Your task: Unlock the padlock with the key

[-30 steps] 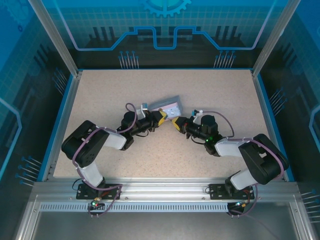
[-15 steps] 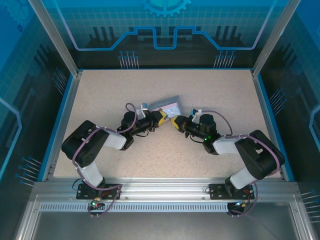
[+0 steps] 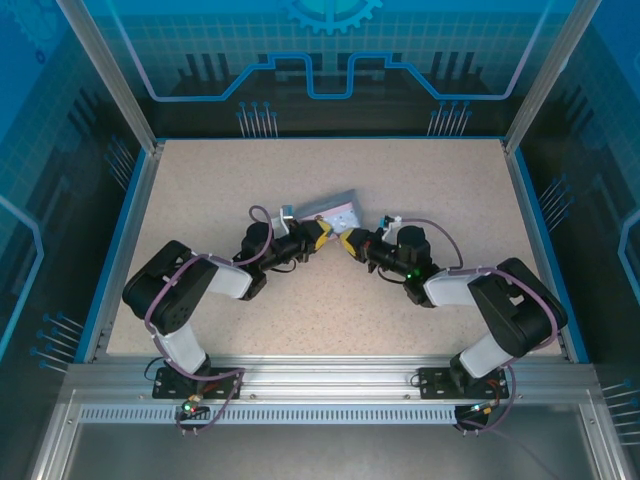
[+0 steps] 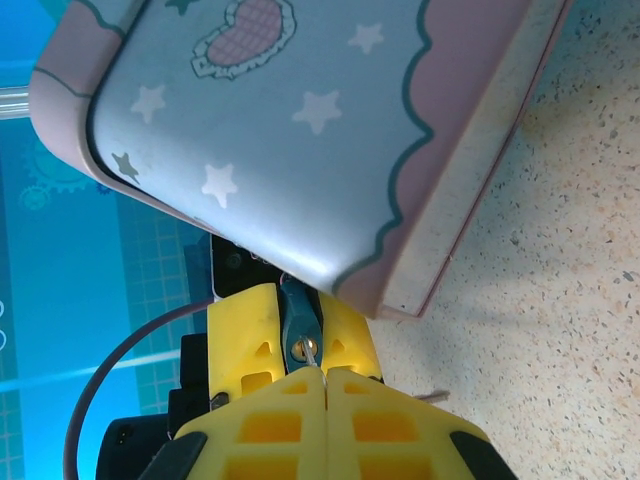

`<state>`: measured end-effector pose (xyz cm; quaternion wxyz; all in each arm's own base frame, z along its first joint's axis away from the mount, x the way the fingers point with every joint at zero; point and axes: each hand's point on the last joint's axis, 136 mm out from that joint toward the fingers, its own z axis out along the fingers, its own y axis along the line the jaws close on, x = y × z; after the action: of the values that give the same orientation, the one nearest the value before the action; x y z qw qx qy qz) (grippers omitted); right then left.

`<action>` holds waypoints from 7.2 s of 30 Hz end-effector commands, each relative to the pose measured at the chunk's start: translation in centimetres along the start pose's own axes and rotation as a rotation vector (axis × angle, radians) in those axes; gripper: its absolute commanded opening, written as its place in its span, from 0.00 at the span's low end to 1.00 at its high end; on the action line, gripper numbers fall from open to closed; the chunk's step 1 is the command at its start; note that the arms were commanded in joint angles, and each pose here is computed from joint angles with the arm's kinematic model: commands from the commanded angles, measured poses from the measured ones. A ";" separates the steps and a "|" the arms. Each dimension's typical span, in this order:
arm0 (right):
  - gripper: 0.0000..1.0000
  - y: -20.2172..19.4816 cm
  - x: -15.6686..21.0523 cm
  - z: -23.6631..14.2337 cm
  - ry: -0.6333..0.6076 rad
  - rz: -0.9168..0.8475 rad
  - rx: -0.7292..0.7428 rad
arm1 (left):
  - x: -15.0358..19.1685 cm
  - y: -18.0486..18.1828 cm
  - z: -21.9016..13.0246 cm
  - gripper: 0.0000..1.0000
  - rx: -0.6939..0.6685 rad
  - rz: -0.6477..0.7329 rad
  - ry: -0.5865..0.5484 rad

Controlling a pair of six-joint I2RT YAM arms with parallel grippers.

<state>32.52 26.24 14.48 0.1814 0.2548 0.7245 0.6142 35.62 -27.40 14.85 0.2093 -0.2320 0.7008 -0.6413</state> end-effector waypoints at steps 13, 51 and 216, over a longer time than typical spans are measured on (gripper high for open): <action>0.00 0.8 1.0 1.0 0.022 -0.013 -0.035 | 0.1 -2.5 0.1 0.00 0.097 0.049 0.003; 0.00 1.4 0.0 -0.7 -0.009 -0.048 0.007 | -0.2 -1.9 0.4 0.00 0.076 0.041 -0.009; 0.47 -2.4 1.2 -0.1 0.372 -1.333 0.795 | -0.3 2.0 1.0 0.00 -0.284 -0.033 0.024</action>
<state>30.21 26.27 11.28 0.2628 -0.2718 0.9163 0.1319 36.29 -27.32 10.37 0.1540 -0.2914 0.7833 -0.5271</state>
